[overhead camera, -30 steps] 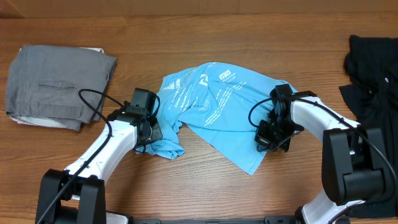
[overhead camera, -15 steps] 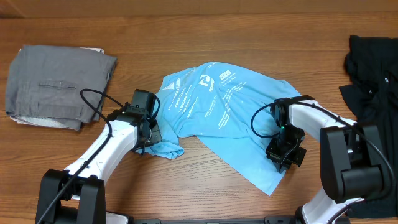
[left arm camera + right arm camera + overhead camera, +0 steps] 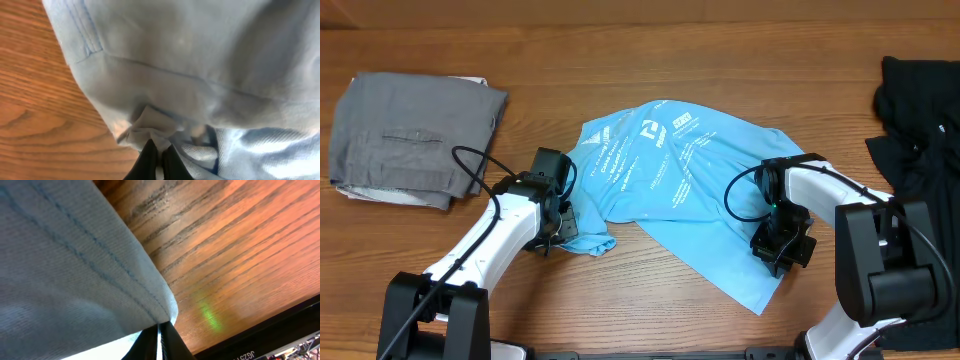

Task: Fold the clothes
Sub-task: 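Lift the T-shirt with both grippers and stretch it left-right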

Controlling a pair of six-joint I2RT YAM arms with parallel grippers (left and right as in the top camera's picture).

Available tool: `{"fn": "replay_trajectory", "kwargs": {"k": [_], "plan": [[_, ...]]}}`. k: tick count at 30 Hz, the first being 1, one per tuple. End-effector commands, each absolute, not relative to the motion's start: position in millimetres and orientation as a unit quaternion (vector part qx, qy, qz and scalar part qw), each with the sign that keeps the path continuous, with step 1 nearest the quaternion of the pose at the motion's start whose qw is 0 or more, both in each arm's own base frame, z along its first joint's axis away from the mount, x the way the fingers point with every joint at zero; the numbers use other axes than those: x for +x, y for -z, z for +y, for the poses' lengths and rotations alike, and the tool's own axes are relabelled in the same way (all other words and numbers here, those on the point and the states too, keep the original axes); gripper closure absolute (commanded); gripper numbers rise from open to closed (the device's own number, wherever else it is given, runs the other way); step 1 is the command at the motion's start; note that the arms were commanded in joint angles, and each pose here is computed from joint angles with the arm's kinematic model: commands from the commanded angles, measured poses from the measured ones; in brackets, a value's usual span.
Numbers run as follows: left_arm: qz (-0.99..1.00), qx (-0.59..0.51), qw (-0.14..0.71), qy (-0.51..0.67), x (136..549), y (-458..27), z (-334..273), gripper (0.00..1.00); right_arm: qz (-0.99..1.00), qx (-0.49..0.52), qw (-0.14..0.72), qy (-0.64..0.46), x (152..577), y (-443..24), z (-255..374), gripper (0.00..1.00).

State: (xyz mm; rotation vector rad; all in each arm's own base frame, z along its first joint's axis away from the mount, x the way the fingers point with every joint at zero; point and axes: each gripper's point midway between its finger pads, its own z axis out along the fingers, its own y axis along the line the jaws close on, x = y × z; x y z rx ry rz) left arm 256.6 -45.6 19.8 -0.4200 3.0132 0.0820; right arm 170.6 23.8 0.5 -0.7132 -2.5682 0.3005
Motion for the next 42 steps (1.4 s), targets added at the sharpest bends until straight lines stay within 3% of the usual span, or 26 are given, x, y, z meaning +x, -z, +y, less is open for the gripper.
{"fn": "replay_trajectory", "kwargs": {"k": [1, 7, 14, 26, 34, 42], "plan": [[0.986, -0.147, 0.075, -0.008, 267, -25, -50, 0.96, -0.933, -0.264, 0.216, -0.115, 175, 5, 21, 0.92], [0.983, -0.148, 0.108, 0.005, 287, -24, -54, 0.96, -0.935, -0.264, 0.207, -0.111, 180, 7, 21, 0.92], [0.986, -0.147, 0.078, -0.007, 288, 8, -55, 0.96, -0.940, -0.267, 0.187, -0.096, 190, 12, 25, 0.95], [0.987, -0.131, 0.090, 0.014, 313, 51, -66, 0.96, -0.959, -0.272, 0.072, -0.025, 253, 31, 40, 0.96], [0.983, -0.133, 0.126, 0.028, 335, 50, -64, 0.96, -0.960, -0.281, 0.007, -0.009, 287, 36, 36, 0.96], [0.977, -0.144, 0.151, 0.034, 348, 47, -58, 0.96, -0.941, -0.338, 0.004, -0.006, 293, 39, -4, 0.96]]}}
